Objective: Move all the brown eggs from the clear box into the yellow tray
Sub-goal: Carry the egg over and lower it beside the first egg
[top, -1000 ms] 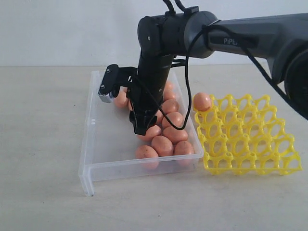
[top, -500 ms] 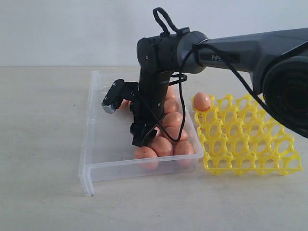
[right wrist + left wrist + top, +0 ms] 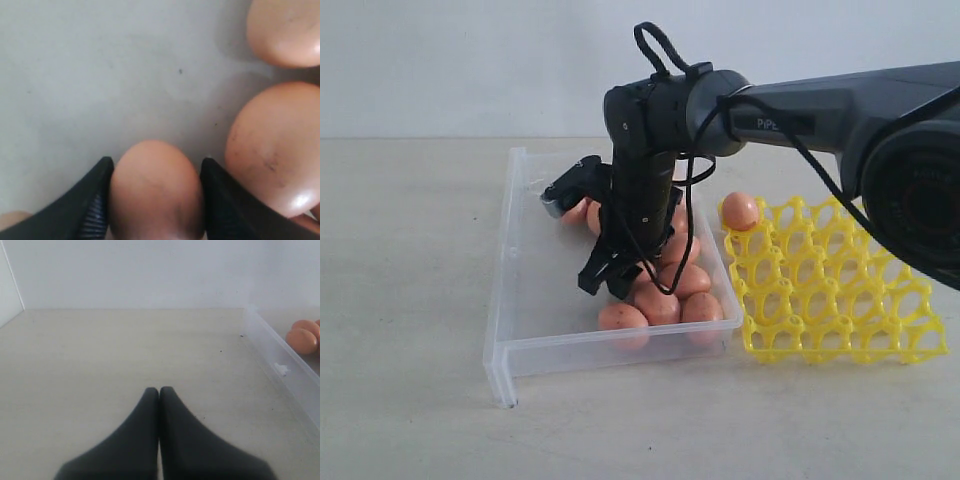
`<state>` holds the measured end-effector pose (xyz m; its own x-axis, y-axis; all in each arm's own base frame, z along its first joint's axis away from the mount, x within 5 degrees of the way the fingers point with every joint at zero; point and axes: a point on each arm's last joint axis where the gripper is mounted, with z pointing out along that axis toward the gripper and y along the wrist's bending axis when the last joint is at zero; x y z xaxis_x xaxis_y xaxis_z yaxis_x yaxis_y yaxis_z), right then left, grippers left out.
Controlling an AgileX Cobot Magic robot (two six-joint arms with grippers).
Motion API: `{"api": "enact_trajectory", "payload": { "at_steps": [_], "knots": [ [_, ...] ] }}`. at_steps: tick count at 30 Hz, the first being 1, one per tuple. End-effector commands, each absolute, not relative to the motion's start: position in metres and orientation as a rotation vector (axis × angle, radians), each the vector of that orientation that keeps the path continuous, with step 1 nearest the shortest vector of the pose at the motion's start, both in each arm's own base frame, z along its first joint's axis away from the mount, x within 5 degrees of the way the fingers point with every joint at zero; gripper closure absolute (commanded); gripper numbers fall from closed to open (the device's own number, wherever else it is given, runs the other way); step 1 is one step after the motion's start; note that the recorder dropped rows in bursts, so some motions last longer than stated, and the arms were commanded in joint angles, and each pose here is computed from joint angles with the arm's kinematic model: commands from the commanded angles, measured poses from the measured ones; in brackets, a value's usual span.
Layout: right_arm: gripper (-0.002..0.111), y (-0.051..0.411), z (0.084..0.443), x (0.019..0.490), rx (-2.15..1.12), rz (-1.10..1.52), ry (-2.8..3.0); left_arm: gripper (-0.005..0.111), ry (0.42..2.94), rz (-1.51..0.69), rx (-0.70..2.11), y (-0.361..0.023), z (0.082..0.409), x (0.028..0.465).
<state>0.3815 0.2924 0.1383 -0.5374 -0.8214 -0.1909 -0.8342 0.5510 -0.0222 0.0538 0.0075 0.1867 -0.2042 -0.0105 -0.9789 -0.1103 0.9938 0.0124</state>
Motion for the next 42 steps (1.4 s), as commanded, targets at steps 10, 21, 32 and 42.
{"api": "enact_trajectory", "payload": {
  "at_steps": [10, 21, 32, 42],
  "knots": [
    [0.109, 0.306, 0.241, 0.380, -0.780, 0.576, 2.319, 0.111, 1.768, 0.083, -0.089, 0.007, 0.187, 0.054],
    [0.109, 0.187, 0.277, 0.284, -0.196, 0.389, 1.551, 0.111, 1.768, 0.083, -0.089, 0.007, 0.187, 0.054],
    [0.109, 0.079, 0.246, 0.302, -0.186, 0.638, 1.396, 0.111, 1.768, 0.083, -0.089, 0.007, 0.187, 0.054],
    [0.109, 0.013, 0.254, 0.358, -0.285, 0.892, 1.437, 0.111, 1.768, 0.083, -0.089, 0.007, 0.187, 0.054]
  ]
}}
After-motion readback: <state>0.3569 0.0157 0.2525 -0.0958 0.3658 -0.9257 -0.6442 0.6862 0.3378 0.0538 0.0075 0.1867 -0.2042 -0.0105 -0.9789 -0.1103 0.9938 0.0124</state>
